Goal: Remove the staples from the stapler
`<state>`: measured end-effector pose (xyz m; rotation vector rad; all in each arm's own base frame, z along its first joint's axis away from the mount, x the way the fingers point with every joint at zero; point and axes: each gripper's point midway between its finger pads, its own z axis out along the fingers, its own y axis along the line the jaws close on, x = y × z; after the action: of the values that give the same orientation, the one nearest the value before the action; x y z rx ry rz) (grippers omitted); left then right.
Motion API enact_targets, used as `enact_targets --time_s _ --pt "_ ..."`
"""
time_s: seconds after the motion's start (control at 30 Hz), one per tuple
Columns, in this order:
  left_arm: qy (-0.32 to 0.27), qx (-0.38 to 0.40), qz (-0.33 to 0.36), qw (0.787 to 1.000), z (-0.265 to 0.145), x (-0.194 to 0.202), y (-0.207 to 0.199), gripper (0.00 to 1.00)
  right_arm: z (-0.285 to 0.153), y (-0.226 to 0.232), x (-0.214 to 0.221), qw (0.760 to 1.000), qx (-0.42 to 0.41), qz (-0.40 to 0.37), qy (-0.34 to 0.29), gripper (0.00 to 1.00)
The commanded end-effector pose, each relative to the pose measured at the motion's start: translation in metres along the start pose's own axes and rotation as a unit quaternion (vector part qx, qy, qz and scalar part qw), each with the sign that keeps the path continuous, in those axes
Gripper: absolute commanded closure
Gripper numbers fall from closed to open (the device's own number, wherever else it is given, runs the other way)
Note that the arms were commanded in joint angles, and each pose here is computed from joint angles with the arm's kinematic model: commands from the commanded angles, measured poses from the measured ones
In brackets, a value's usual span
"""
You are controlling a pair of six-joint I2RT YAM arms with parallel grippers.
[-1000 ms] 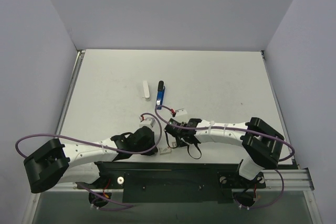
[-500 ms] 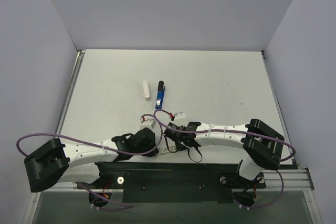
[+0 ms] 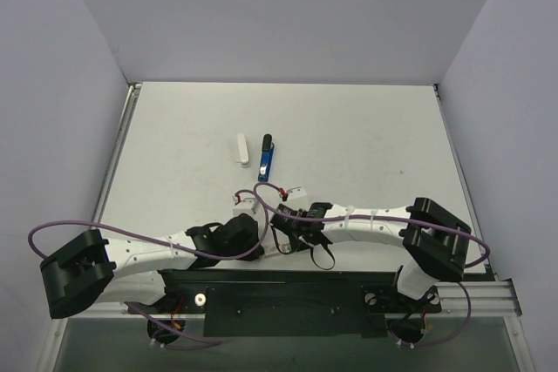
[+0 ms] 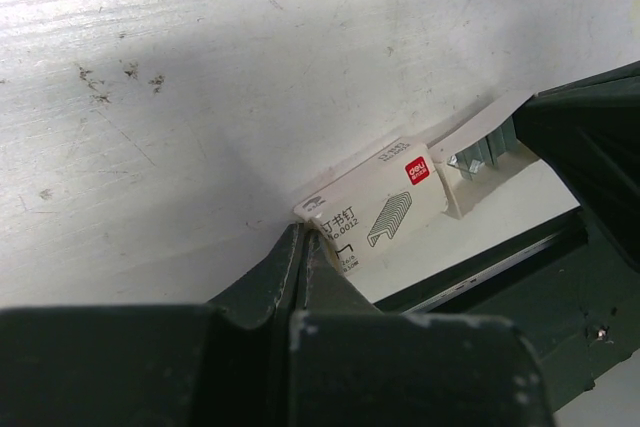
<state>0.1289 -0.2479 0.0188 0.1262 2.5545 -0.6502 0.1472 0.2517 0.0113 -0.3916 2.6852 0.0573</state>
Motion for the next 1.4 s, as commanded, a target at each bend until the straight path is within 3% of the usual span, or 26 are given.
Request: enact_targets --time_s 0.0,1.37 --pt "-0.013 0.010 0.005 1.000 -0.001 -0.006 -0.010 1.00 -0.006 0.008 -0.009 1.000 -0.003 -0.004 -0.001 1.00" --pt "-0.008 0.010 0.034 0.999 0.005 -0.001 -0.020 1.00 0.017 -0.006 -0.033 0.999 0.013 0.001 0.034 1.00"
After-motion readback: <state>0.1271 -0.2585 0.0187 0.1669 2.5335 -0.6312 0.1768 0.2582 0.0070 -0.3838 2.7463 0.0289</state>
